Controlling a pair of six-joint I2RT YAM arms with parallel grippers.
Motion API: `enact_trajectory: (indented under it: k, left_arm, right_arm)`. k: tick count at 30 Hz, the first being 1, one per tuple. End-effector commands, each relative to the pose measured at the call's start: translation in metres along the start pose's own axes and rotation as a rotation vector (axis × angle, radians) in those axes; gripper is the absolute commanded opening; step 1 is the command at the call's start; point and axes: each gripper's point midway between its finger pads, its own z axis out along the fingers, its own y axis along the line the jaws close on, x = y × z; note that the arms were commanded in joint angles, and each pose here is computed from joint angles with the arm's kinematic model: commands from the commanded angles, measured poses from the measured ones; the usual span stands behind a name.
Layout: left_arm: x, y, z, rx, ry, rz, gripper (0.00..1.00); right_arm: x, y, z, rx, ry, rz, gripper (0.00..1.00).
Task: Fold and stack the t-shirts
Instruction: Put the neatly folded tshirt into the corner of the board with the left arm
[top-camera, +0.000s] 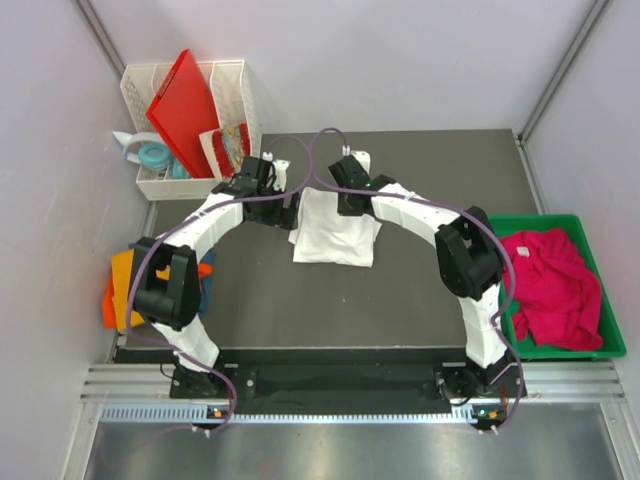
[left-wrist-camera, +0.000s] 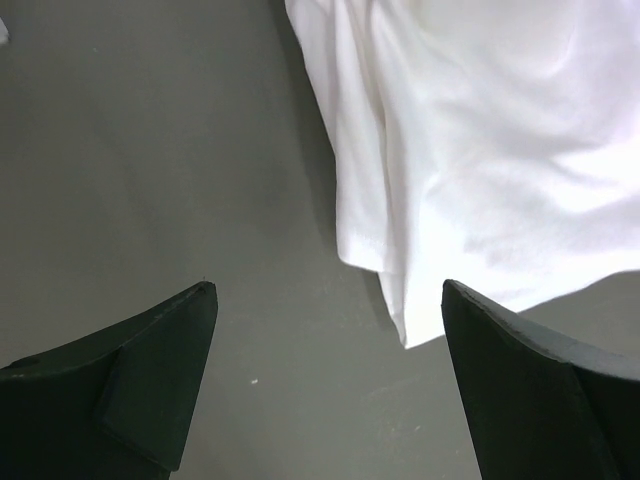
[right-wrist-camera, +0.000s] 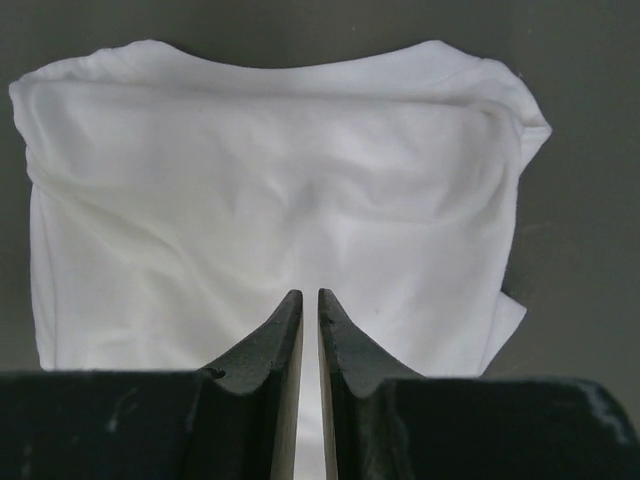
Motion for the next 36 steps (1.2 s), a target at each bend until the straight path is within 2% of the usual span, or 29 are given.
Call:
enact_trajectory:
  k: [1,4,8,12,21,36]
  left_arm:
    - [-0.041,-0.007,0.002,0.025,-0.148,-0.043,0.98]
    - [-0.046,-0.010,0.010,0.042,-0.142,-0.070,0.98]
    - [-0.033,-0.005,0.031,0.020,-0.073,-0.097,0.98]
    - [-0.024,-0.004,0.046,0.024,-0.059,-0.127,0.98]
    - [-0.018,-0.005,0.063,0.026,-0.032,-0.148,0.99]
    - [0.007,-0.050,0.089,0.017,0.056,-0.032,0.99]
  right_arm:
    - [0.007,0.014,0.002,-0.040,0.029,0.046,0.11]
    - [0.022,0.009,0.007,-0.026,0.055,0.046,0.12]
    - [0.036,0.003,0.012,-0.010,0.086,0.043,0.11]
    - [0.050,-0.002,0.018,0.004,0.119,0.043,0.11]
    - [0.062,-0.004,0.028,0.003,0.153,0.046,0.11]
    - [0.071,-0.009,0.029,0.013,0.165,0.044,0.11]
